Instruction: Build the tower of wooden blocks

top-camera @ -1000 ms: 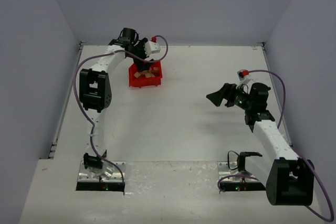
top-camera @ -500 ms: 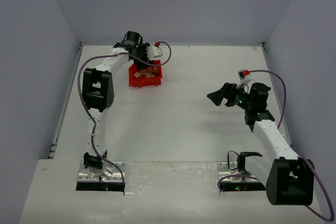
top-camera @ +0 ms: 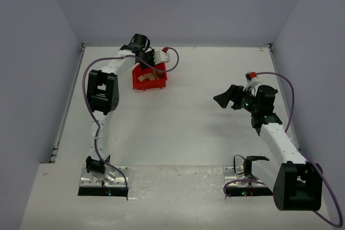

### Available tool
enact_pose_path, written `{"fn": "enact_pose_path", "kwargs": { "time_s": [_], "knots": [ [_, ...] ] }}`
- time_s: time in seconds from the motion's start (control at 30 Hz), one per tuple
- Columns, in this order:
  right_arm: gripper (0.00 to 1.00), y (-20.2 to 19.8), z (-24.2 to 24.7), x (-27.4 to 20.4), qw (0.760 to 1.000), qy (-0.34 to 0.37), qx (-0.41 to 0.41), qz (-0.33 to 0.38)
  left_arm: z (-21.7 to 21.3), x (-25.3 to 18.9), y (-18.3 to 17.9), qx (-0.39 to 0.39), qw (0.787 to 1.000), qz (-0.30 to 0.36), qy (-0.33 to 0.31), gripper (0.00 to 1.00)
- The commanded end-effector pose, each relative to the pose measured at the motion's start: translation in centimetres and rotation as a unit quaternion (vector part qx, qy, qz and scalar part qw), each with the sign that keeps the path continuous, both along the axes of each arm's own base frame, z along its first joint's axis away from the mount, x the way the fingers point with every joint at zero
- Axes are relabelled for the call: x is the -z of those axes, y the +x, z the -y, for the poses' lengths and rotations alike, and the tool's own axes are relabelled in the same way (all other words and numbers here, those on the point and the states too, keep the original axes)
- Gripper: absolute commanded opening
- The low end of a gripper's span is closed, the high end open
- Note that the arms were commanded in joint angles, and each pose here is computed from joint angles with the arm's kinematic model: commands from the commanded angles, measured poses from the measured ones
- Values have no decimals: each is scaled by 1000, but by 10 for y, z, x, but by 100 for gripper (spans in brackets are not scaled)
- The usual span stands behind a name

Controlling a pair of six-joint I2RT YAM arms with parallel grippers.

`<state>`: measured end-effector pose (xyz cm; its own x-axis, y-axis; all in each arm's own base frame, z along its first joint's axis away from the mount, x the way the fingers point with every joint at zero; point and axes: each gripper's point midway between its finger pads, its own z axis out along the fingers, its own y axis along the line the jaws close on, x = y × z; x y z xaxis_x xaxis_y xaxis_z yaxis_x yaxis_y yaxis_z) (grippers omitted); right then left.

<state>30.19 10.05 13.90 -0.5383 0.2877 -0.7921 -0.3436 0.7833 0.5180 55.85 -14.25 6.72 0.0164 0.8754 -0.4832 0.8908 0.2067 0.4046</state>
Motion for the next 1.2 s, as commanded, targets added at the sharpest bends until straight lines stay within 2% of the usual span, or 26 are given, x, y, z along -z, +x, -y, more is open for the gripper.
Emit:
{"fn": "enact_pose_path", "kwargs": {
  "time_s": [0.0, 0.1, 0.27, 0.47, 0.53, 0.6, 0.63, 0.67, 0.7, 0.83, 0.9, 0.93, 0.97, 1.1, 1.17],
  "knots": [
    [99, 10, 3, -18, 999, -8, 7, 33, 5, -10, 0, 10, 1000, 14, -1, 6],
    [99, 9, 2, -18, 999, -8, 7, 32, 6, -20, -2, 9, 1000, 19, -4, 0],
    [99, 6, 4, -22, 999, -12, 11, 41, 10, -47, -9, 6, 999, 38, -17, 0],
    [99, 0, 4, -24, 998, -9, 15, 53, 14, -123, -7, -96, 983, 107, -111, 0],
    [99, -3, 3, -26, 998, -7, 13, 61, 13, -162, -4, -177, 958, 154, -167, 0],
    [99, -6, 1, -28, 998, -4, 6, 67, 19, -163, -14, -239, 937, 160, -200, 0],
    [99, -9, -1, -31, 997, -2, 2, 80, 19, -187, -20, -261, 920, 193, -219, 0],
    [99, -11, -2, -34, 995, -2, -2, 95, 20, -199, -29, -309, 892, 235, -232, 0],
    [99, -12, -2, -34, 995, -1, -3, 98, 23, -196, -37, -338, 876, 258, -228, 0],
    [99, -15, -5, -36, 994, 3, -10, 106, 34, -198, -74, -361, 857, 315, -190, 0],
    [99, -15, -6, -35, 995, 7, -14, 102, 28, -205, -85, -384, 830, 366, -173, 0],
    [99, -14, -7, -33, 995, 8, -14, 98, 26, -217, -87, -396, 805, 400, -187, 0],
    [99, -14, -7, -32, 995, 9, -16, 93, 19, -215, -91, -415, 791, 415, -174, 0],
    [99, -13, -7, -30, 996, 10, -14, 84, 17, -195, -86, -453, 771, 416, -167, 0],
    [99, -12, -5, -29, 996, 9, -6, 85, 16, -185, -82, -457, 770, 421, -146, 0]
  ]
}}
